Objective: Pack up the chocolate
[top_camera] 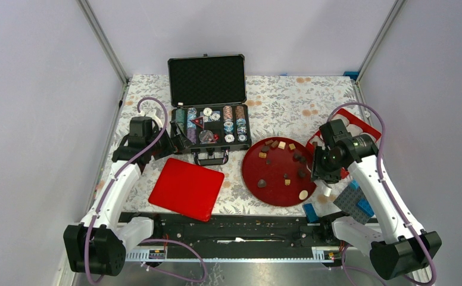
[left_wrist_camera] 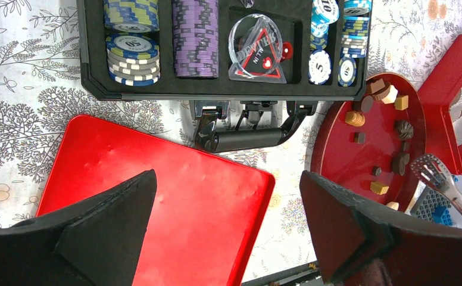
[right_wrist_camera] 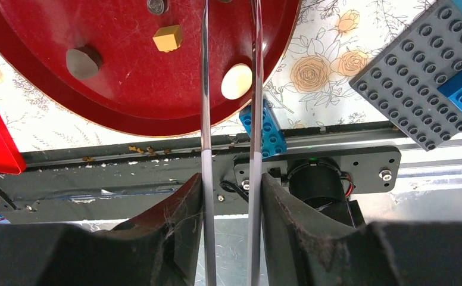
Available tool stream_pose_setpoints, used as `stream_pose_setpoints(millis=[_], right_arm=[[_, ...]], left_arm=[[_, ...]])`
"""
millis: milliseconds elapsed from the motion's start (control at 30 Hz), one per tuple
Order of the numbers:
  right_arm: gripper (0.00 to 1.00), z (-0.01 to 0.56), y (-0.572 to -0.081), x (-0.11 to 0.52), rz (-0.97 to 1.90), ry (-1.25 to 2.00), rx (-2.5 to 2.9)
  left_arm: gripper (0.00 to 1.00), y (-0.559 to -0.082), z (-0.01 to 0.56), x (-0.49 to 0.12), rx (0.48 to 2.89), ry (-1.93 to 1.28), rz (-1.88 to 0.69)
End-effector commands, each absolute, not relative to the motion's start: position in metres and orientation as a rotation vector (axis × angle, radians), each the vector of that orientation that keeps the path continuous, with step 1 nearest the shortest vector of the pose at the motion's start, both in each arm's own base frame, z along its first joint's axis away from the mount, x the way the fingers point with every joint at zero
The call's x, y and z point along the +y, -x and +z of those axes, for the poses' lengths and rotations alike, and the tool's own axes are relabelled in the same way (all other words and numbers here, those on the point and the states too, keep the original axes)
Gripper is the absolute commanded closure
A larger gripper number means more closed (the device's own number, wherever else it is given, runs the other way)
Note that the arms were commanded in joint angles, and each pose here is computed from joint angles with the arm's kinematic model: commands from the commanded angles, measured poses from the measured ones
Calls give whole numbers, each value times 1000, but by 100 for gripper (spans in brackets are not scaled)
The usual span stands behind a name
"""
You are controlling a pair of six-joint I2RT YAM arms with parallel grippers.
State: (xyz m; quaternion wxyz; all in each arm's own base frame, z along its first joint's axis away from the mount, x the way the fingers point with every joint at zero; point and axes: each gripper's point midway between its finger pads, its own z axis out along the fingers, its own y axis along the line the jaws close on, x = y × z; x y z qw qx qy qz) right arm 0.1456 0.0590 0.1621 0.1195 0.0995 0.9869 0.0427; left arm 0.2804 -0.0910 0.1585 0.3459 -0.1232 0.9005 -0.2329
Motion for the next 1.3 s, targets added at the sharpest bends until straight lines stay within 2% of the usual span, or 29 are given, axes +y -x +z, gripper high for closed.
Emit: stream_pose_setpoints(millis=[0,500,1267], right_arm=[[55,156,-148,65,141,-293,2884],[53,144,-145,80,189,-217,2941],[51,128,-153,83,96,-138,2967]], left_arm=[[1,-288,179,-92,2264,288,-610],[1,-288,179,-91,2264,292,-606],[1,-290,178,-94,2271,286,-615]])
